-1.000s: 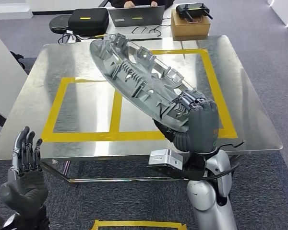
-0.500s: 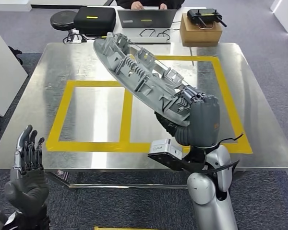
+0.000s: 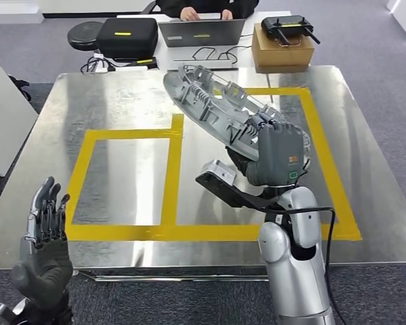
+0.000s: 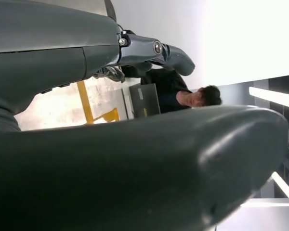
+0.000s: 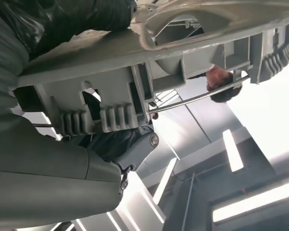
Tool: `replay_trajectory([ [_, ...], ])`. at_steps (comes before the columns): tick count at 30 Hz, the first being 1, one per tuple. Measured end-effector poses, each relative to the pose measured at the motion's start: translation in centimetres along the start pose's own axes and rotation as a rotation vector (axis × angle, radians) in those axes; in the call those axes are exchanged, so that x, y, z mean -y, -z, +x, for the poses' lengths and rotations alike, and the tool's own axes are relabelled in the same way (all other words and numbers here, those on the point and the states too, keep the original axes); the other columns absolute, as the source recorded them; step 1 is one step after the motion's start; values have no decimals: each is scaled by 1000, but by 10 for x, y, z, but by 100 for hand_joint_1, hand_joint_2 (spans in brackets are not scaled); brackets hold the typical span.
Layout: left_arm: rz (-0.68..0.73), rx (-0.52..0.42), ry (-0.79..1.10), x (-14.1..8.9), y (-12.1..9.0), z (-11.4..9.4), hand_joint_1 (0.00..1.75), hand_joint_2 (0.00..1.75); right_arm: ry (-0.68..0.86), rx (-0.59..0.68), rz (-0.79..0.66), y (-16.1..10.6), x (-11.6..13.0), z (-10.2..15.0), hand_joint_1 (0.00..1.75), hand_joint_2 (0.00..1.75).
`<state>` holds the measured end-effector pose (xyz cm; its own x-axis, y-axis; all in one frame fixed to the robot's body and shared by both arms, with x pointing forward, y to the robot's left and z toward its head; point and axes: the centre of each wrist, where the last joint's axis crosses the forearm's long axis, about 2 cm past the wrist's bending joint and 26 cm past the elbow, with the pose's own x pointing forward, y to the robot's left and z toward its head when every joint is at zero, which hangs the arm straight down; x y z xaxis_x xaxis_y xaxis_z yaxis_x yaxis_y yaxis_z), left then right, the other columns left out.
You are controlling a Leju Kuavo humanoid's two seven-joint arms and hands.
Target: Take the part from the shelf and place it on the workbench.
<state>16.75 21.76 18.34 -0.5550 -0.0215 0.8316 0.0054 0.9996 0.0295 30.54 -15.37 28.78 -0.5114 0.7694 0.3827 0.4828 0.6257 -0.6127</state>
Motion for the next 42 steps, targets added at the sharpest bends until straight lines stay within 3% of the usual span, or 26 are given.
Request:
replay_trajectory([
  [8, -44, 7, -24, 2, 1, -5, 0, 0, -222, -45, 144, 20, -31, -5, 175, 175],
  [20, -60, 11, -38, 6, 4, -9, 0, 0, -250, -59, 242, 21, -56, -14, 175, 175],
  [21, -61, 10, -38, 6, 4, -10, 0, 0, -250, -59, 245, 21, -57, -14, 168, 175],
  [22, -62, 9, -38, 6, 4, -10, 0, 0, -251, -59, 247, 21, -57, -14, 124, 175],
  [25, -63, 7, -39, 7, 4, -11, 0, 0, -262, -77, 253, 23, -58, -14, 0, 44],
  [26, -61, 6, -39, 7, 4, -11, 0, 0, -269, -96, 261, 25, -58, -14, 0, 0],
  [42, 33, -27, 4, -5, -2, -13, 0, 0, -343, -442, 479, 9, -80, -20, 0, 0],
])
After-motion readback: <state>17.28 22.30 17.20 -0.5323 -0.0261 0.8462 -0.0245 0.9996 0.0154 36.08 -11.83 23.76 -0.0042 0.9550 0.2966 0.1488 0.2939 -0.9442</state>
